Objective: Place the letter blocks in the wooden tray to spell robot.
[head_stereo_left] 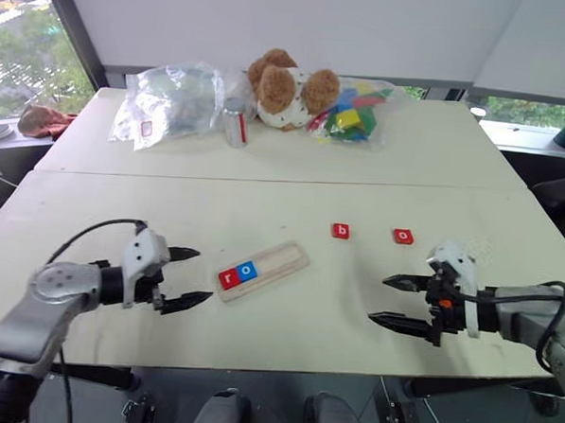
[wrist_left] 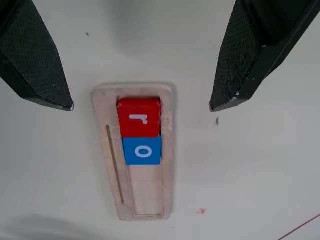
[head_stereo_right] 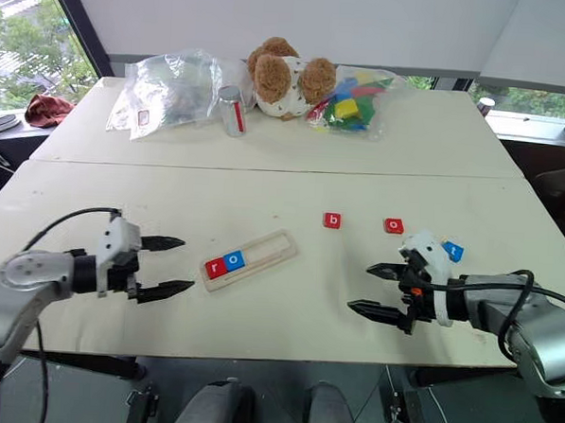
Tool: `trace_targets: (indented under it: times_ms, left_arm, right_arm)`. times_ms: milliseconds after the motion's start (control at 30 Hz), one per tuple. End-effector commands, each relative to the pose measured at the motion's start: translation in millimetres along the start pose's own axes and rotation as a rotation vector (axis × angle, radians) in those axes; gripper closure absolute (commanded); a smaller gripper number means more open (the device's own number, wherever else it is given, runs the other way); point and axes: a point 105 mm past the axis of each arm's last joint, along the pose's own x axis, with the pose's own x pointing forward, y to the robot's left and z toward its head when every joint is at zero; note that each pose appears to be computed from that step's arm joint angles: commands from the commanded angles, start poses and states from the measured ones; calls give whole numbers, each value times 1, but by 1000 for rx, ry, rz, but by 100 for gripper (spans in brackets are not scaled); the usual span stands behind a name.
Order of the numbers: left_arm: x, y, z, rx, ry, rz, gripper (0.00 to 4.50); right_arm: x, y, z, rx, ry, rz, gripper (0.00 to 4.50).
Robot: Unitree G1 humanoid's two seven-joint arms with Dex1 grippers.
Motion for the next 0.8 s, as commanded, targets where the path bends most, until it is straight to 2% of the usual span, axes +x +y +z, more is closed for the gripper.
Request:
trace_targets:
  times_ms: [33, 233, 667, 733, 800]
  left_arm:
    - [16, 6, -1, 79, -14, -6, 0]
    - [42, 2, -12, 97, -31, -52, 0]
    - [53, -11, -33, 74, 5, -108, 0]
    - [53, -11, -38, 65, 12, -100, 54]
    - [53, -10, -40, 59, 11, -97, 130]
  right_arm:
    - [6, 9, 14, -44, -25, 22, 9]
    - [10, 11, 9, -42, -10, 16, 9]
    - [6, 4, 6, -41, -1, -28, 9]
    - [6, 3, 5, -41, 2, -34, 0]
    - [5, 3, 4, -41, 2, -37, 0]
